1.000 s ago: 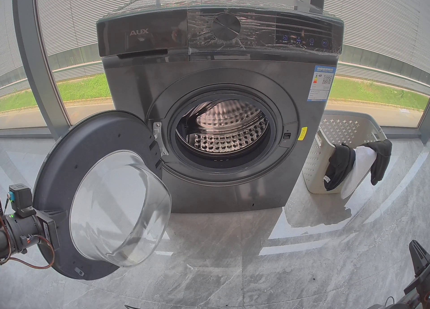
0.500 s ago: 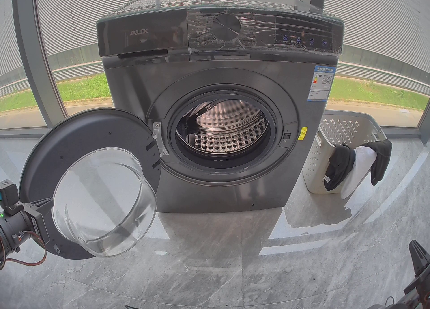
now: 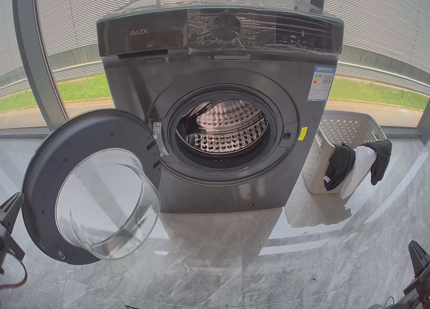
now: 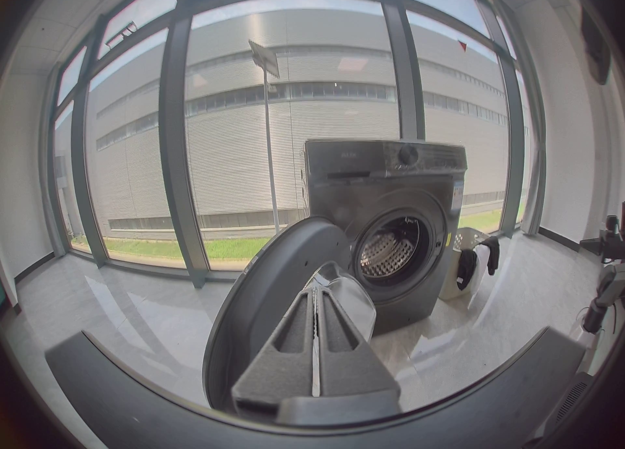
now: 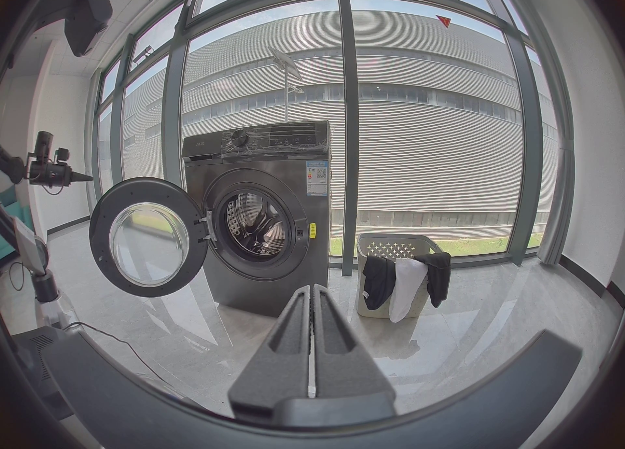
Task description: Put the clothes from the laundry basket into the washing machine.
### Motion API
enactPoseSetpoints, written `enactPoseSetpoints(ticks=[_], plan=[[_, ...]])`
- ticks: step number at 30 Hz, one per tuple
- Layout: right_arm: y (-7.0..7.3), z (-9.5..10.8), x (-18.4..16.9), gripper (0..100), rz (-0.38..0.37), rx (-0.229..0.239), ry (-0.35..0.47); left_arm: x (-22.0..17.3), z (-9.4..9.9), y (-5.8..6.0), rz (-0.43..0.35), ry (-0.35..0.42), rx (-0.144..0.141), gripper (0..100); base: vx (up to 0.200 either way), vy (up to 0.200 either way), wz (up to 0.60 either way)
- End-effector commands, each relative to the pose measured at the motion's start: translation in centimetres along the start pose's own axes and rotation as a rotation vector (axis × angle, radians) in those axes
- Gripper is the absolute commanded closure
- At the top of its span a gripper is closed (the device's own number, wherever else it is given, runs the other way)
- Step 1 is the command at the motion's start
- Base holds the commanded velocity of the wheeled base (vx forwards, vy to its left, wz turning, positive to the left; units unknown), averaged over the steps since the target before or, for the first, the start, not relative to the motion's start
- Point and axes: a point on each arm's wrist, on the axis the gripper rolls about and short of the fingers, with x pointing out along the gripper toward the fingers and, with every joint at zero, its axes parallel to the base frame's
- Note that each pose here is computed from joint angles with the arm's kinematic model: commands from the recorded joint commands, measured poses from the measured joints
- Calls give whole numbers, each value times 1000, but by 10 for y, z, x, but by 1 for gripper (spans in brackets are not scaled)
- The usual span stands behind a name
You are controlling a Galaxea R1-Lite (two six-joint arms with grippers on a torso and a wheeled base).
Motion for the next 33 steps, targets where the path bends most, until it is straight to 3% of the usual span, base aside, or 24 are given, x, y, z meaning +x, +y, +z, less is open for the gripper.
enactPoseSetpoints(ticks=[1, 4, 9, 10, 17, 24, 33], plan=[[0, -5, 1, 100, 22, -11, 19, -59, -56, -13, 21, -184, -15, 100, 0, 0, 0], [0, -5, 1, 100, 22, -11, 19, -63, -76, -14, 27, -140, -19, 100, 0, 0, 0], [0, -5, 1, 100, 22, -9, 19, -61, -81, -13, 57, -133, -27, 100, 0, 0, 0], [0, -5, 1, 100, 22, -6, 19, -56, -97, -13, 71, -90, -35, 100, 0, 0, 0], [0, -5, 1, 100, 18, 8, 19, -56, -110, -13, 116, 40, -82, 100, 0, 0, 0], [0, -5, 1, 100, 15, 17, 20, -56, -110, -13, 116, 32, -86, 100, 0, 0, 0], [0, -5, 1, 100, 15, 23, 20, -56, -110, -13, 115, 33, -86, 100, 0, -200, 0]])
